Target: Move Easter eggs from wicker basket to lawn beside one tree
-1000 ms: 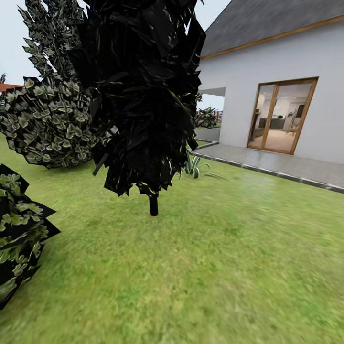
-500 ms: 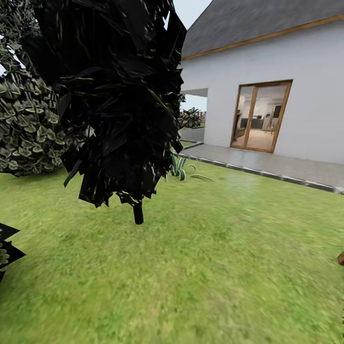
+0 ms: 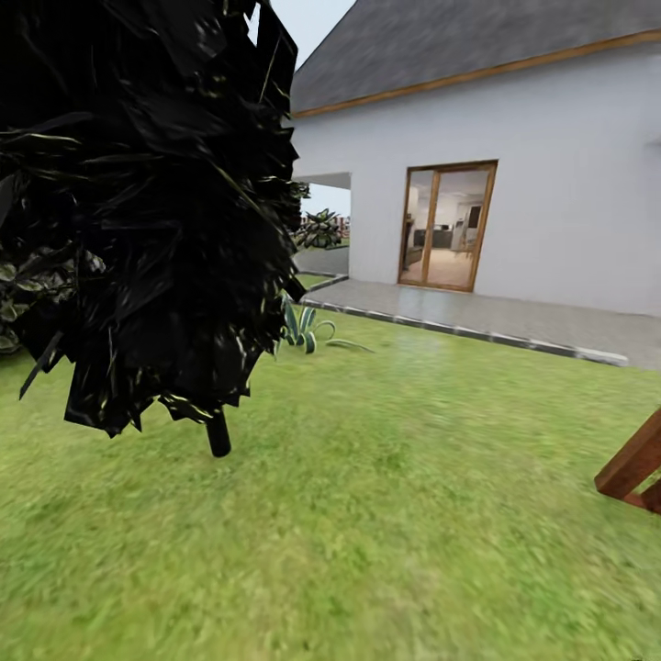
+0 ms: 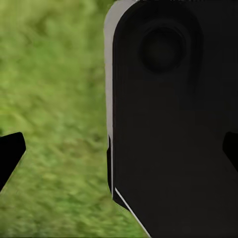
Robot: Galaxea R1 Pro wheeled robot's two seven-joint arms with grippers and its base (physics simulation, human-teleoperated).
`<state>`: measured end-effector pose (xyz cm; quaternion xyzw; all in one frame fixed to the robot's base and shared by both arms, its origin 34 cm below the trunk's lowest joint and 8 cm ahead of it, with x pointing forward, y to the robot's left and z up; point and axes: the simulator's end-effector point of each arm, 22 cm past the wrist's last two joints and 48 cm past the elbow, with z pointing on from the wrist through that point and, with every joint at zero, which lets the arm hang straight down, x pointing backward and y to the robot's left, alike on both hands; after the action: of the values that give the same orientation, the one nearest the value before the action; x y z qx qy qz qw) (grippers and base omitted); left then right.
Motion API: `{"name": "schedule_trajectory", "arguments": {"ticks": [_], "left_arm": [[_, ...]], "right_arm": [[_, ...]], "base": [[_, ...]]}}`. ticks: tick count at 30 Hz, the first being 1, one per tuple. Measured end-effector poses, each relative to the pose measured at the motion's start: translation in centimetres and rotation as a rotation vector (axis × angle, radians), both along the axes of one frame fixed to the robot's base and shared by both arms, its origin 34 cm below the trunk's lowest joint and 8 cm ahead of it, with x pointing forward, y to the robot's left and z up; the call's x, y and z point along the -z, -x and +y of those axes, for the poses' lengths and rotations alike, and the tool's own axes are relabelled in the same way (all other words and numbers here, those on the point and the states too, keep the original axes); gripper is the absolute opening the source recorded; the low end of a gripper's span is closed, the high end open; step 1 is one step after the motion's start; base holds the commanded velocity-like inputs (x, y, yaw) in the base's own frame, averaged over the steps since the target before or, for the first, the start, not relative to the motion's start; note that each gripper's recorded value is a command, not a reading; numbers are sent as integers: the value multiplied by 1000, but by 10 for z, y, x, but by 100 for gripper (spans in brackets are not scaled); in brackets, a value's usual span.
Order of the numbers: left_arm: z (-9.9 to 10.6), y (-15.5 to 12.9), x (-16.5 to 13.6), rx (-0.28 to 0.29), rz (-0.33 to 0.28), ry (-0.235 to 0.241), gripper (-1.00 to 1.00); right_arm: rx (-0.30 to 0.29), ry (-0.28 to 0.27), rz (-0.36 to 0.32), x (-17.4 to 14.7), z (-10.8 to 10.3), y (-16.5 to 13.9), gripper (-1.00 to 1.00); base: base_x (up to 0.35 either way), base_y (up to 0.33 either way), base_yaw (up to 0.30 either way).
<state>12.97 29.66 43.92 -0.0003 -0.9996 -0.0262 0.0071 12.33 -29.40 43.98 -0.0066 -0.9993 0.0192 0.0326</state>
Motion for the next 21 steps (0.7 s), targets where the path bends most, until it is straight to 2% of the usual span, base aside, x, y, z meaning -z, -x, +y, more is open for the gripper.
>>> {"name": "schedule_trajectory", "arguments": {"ticks": [21], "left_arm": [[0, -4, 0, 0, -10, 0, 100]], "right_arm": [[0, 3, -10, 0, -2, -4, 100]], "base": [[344, 0, -299]]}}
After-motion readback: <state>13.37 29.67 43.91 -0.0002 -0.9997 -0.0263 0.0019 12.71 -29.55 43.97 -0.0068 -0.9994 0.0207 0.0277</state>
